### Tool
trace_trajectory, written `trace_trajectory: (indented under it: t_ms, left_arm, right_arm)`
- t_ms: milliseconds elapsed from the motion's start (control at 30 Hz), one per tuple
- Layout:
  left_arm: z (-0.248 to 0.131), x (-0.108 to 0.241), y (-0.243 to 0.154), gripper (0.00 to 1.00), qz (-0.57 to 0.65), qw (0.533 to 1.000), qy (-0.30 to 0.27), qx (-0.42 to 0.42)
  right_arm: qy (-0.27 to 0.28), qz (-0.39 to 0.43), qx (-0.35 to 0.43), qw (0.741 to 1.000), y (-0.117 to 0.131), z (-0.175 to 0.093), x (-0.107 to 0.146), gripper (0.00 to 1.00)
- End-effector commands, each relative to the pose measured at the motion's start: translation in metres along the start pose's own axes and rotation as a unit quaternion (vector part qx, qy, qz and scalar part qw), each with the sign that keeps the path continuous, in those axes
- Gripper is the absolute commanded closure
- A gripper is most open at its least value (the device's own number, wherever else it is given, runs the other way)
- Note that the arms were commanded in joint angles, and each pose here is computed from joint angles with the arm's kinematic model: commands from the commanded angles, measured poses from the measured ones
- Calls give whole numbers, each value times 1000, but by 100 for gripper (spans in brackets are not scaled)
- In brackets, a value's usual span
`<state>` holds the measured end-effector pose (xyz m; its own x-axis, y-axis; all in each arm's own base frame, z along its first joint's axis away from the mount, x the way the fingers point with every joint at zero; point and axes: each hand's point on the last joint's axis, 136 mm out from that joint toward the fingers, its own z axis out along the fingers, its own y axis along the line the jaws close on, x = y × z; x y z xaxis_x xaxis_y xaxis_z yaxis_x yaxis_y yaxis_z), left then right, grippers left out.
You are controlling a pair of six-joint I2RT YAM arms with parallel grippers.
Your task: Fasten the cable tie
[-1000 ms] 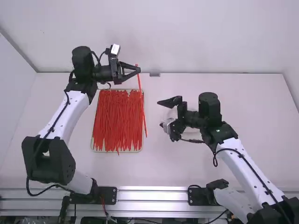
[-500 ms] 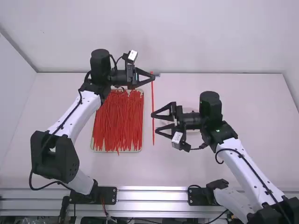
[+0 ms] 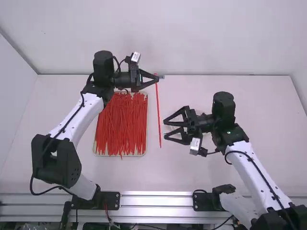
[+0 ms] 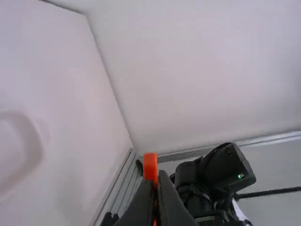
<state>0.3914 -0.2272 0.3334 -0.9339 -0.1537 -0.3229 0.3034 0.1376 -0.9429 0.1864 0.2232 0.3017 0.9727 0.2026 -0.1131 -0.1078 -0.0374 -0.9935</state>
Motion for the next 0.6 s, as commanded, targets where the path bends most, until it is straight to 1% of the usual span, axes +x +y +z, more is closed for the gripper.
trace_trajectory:
  t_ms: [0, 333, 400, 567]
  left_arm:
    - [-1, -4, -9, 98, -14, 1000, -4, 2]
    - [0, 2, -4, 98, -57, 998, 6, -2]
    - [0, 2, -4, 98, -60, 998, 6, -3]
    - [0, 4, -1, 98, -76, 997, 8, -7]
  right_arm:
    - [-22, 1, 6, 1000, 1, 0, -7, 1]
    - [-26, -28, -2, 999, 3, 12, -8, 1]
    - [-28, -29, -2, 999, 2, 12, -9, 7]
    - [-27, -29, -2, 999, 2, 12, -9, 17]
